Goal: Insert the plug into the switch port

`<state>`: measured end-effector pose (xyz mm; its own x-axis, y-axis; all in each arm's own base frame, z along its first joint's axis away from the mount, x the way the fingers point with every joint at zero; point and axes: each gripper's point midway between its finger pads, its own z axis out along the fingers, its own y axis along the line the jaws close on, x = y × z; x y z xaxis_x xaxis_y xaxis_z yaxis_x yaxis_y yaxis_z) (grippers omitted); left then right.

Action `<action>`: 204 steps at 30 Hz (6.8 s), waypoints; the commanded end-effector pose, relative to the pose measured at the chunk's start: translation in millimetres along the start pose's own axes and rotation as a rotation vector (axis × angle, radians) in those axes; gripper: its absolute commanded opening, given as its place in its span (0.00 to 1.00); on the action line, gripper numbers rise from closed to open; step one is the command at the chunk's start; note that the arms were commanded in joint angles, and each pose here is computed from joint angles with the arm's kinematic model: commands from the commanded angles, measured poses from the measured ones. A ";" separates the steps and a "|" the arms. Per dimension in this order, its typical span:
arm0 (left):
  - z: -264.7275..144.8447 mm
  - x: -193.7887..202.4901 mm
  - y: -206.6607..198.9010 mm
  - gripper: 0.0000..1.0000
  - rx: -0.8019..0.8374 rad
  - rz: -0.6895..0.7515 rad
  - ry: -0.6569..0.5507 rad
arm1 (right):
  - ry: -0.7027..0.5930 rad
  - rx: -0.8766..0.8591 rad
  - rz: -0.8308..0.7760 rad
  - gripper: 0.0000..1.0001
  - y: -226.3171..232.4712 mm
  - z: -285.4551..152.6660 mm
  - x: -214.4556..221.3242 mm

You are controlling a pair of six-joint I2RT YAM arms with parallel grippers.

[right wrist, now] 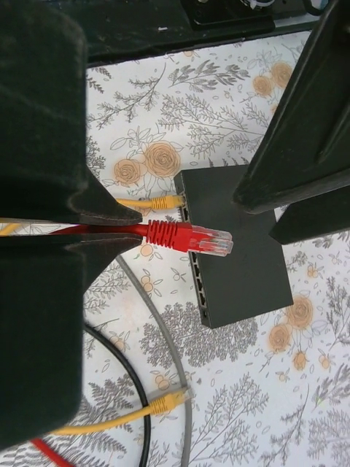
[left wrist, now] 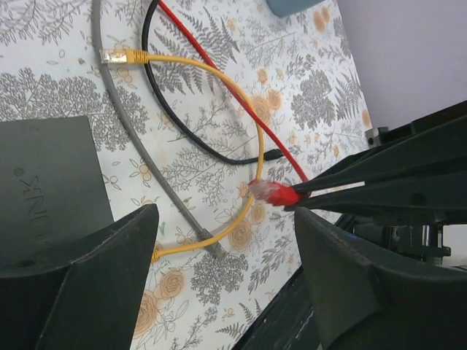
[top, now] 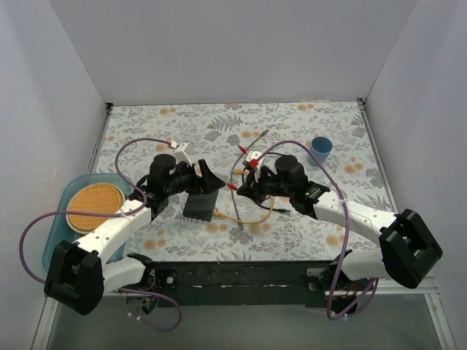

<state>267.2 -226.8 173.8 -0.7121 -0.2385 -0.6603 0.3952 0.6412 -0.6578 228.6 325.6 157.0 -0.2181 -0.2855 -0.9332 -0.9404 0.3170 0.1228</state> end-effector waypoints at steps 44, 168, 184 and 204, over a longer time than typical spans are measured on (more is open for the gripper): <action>42.2 -3.5 -47.4 0.07 0.165 -0.131 0.108 | -0.072 0.285 -0.175 0.01 1.6 -22.2 -28.0; -11.0 11.0 120.8 0.98 -0.664 -0.004 -0.075 | 0.221 0.097 -0.048 0.01 -1.5 55.8 52.8; -7.3 31.7 152.2 0.98 -0.679 -0.060 -0.020 | 0.314 -0.014 -0.006 0.01 7.3 82.2 78.8; 4.4 45.6 151.2 0.98 -0.622 -0.063 0.050 | 0.424 0.000 0.016 0.01 -0.3 90.8 103.0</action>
<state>294.4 -142.8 38.8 -0.7630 -0.2726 -0.5861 -0.0710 0.9366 -0.3433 224.0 372.0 26.4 -0.3303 -0.6214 -0.7104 -0.9330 0.3290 0.1460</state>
